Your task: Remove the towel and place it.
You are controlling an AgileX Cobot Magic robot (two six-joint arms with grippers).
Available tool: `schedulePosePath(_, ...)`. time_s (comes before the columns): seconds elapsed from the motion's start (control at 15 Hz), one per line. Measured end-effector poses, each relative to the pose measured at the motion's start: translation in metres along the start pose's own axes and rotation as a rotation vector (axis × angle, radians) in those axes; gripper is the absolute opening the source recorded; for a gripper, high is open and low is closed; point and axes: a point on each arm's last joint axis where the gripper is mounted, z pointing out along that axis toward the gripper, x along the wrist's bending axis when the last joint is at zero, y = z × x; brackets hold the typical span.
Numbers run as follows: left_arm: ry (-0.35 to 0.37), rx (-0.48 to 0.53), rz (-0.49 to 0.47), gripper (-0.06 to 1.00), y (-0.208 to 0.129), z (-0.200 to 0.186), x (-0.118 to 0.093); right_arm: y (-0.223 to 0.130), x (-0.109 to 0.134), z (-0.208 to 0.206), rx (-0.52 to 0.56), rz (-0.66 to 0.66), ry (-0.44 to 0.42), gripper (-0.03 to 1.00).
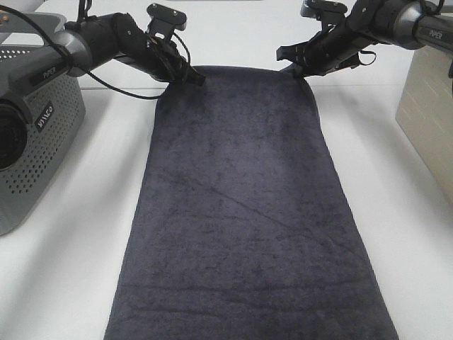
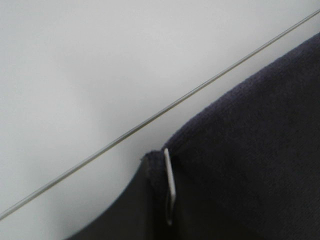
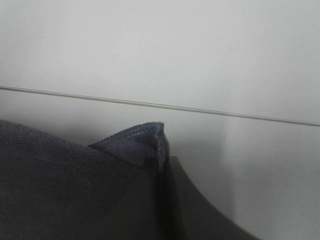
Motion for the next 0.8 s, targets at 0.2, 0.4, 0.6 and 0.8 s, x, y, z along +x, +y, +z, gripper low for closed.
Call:
schedulePosePath(0.2,0.025,-0.042,0.012,0.03,0.002,0.002,0.002,0.003,-0.001,0.001,-0.036,0.006,-0.004,0.01)
schedulePosePath(0.4,0.044,-0.084,0.015,0.03,0.005,0.002,0.003,0.005,-0.001,0.001,-0.06,0.006,-0.009,0.01)
schedulePosePath(0.6,0.047,-0.086,0.015,0.03,0.004,0.003,0.003,0.006,0.0,0.002,-0.075,0.004,-0.011,0.01)
schedulePosePath(0.8,0.048,-0.066,0.019,0.03,-0.009,0.013,0.002,-0.005,-0.003,0.015,-0.054,0.009,-0.014,0.01)
